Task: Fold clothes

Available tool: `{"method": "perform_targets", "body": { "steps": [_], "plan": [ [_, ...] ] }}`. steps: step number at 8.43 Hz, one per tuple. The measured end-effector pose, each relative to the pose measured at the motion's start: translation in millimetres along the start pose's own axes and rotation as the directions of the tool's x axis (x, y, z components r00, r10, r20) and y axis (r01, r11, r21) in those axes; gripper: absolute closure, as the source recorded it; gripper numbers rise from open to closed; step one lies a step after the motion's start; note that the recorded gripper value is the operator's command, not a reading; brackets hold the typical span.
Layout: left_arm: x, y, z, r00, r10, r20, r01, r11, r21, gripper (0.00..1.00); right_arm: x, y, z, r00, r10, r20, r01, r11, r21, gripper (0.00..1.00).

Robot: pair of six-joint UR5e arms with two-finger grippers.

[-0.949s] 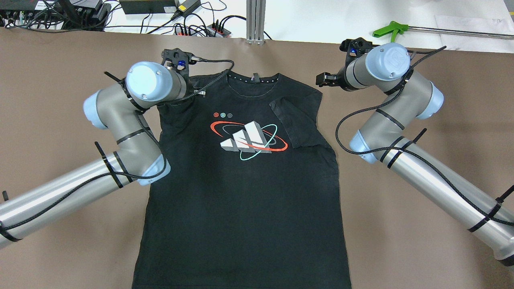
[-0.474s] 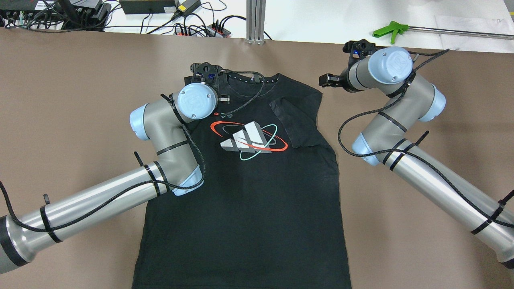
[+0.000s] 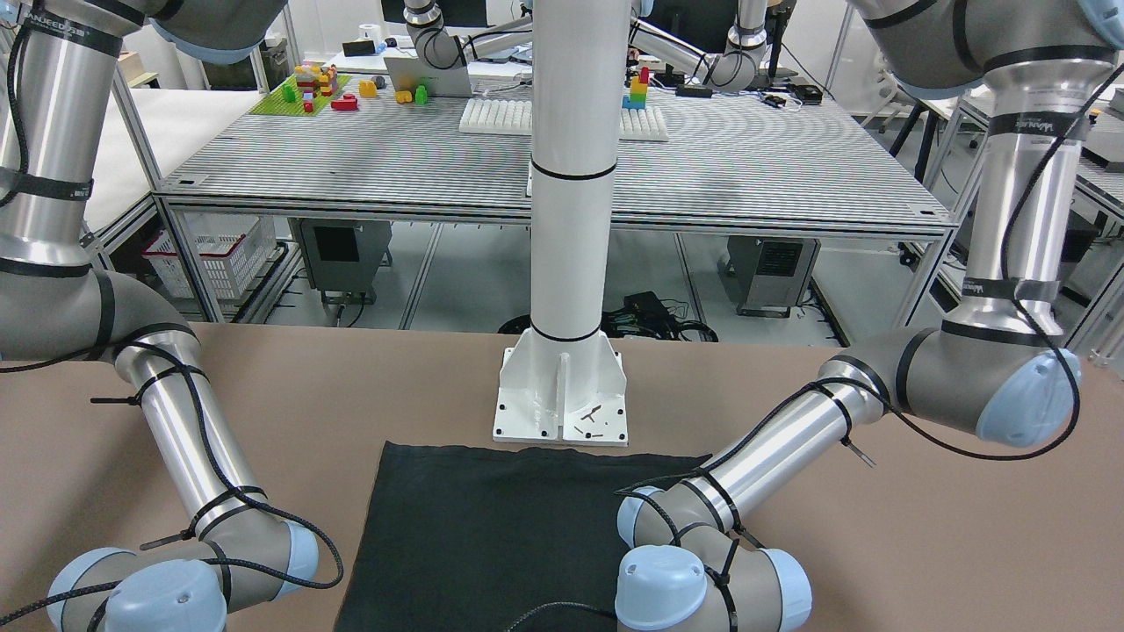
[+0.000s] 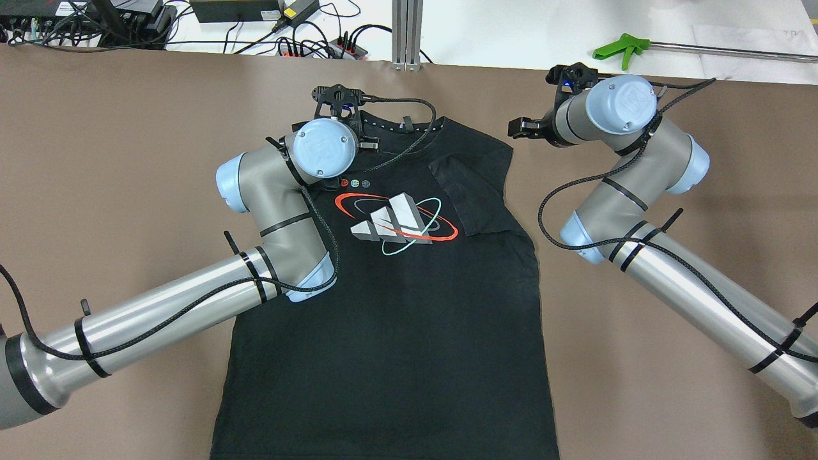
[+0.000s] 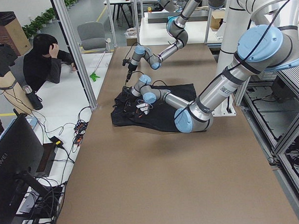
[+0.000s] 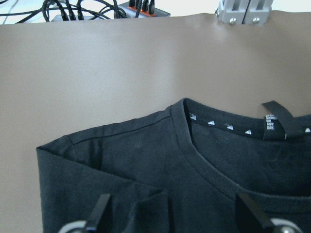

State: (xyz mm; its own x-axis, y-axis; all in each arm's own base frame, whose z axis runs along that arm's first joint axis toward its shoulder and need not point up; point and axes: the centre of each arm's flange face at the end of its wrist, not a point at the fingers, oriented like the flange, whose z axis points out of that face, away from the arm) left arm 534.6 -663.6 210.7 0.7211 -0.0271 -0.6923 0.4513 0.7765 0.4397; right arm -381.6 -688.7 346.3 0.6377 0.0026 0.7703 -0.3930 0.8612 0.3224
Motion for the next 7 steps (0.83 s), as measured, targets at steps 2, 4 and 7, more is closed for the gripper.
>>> {"method": "perform_targets", "body": {
  "steps": [2, 4, 7],
  "plan": [
    [-22, -40, -9, 0.999, 0.031, -0.044, -0.033, 0.998, -0.044, 0.06, -2, 0, -1, 1.000, 0.000, 0.002, 0.000, 1.000, 0.001, 0.06],
    [-45, -54, -9, 0.995, 0.087, -0.055, -0.090, 0.994, -0.059, 0.06, -2, -1, -1, 1.000, 0.000, 0.003, 0.000, 1.000, 0.001, 0.06],
    [-61, -47, 0, 0.991, 0.126, -0.042, -0.129, 0.989, -0.067, 0.06, 0, 0, 0, 1.000, 0.000, -0.001, 0.000, 1.000, -0.001, 0.06]
  ]
}}
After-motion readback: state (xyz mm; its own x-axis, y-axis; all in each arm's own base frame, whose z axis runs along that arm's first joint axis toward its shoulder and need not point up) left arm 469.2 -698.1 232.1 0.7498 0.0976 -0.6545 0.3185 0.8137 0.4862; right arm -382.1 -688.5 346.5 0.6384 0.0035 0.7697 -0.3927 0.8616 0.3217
